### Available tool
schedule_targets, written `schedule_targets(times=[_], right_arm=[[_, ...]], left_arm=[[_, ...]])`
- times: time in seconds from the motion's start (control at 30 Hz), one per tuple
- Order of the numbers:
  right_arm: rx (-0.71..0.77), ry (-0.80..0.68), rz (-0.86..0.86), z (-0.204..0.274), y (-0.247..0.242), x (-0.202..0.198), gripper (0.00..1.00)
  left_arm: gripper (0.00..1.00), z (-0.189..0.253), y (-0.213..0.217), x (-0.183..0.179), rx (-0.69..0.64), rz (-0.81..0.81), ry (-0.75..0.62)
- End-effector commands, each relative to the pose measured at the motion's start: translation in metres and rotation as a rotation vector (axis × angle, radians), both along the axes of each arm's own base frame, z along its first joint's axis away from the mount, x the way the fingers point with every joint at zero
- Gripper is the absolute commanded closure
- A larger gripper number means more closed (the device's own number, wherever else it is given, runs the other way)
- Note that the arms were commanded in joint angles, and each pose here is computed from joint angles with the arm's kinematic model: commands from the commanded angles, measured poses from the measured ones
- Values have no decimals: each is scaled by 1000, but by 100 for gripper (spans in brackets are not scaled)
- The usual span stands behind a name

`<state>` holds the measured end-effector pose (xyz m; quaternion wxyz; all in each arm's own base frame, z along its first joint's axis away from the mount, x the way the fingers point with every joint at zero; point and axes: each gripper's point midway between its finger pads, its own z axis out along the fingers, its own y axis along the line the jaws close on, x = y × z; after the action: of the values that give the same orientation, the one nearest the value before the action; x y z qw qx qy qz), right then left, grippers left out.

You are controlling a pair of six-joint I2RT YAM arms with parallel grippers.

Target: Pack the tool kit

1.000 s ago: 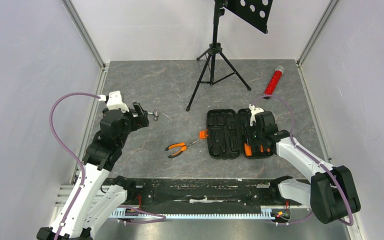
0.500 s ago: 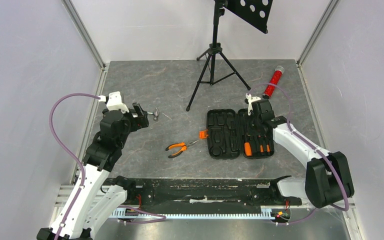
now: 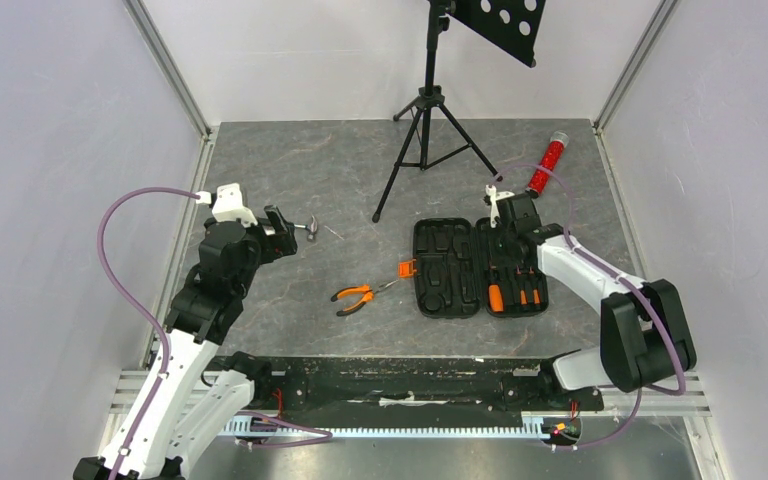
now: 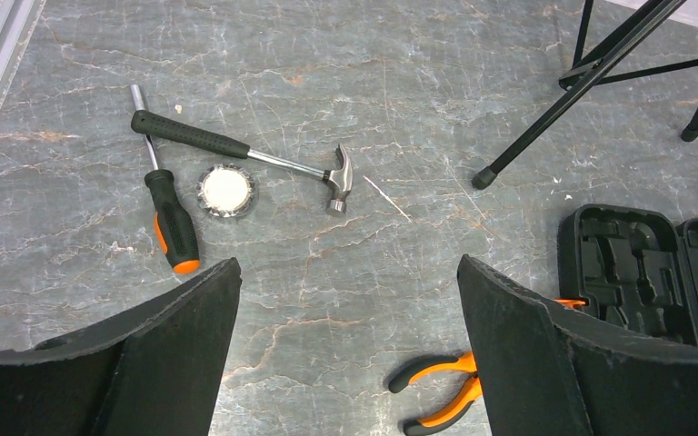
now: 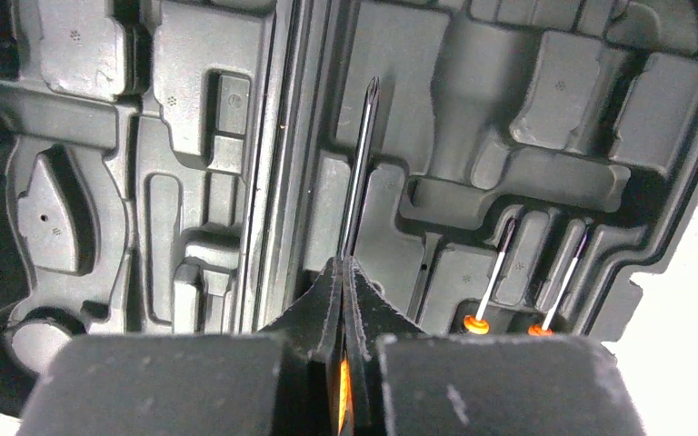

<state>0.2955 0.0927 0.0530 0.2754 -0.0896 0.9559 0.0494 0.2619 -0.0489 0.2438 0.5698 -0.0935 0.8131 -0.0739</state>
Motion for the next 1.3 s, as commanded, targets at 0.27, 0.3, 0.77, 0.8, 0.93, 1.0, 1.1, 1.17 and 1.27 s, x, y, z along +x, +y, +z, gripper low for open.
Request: schedule_targets(times=[0.27,0.3,0.77,0.8,0.93,1.0,1.1,1.17,1.27], right_arm=[[-12,3,2,-9,1,11,100],[-18,14,0,-13,-1,9,100],[-83,169,-3,-62,-19,-35,100],[-57,152,3,-57,-14,-32,100],[68,11,43,-8,10,-6,100],[94,-65,45,21,15,8,92],[101,-145,33,51,14,18,85],[103,-156,33,55,13,16,82],[125,-130,42,44,15,3,79]], left_arm=[[6,9,3,2,28,-3,-40],[6,8,3,2,29,-2,-39],[6,10,0,1,21,-18,-47],[7,11,-2,1,17,-29,-50],[9,13,-23,2,-25,-126,-45],[10,13,-38,2,-60,-189,-24],[11,11,-61,2,-120,-280,31],[11,5,-82,-2,-174,-357,81],[11,-5,-109,-8,-221,-427,142]])
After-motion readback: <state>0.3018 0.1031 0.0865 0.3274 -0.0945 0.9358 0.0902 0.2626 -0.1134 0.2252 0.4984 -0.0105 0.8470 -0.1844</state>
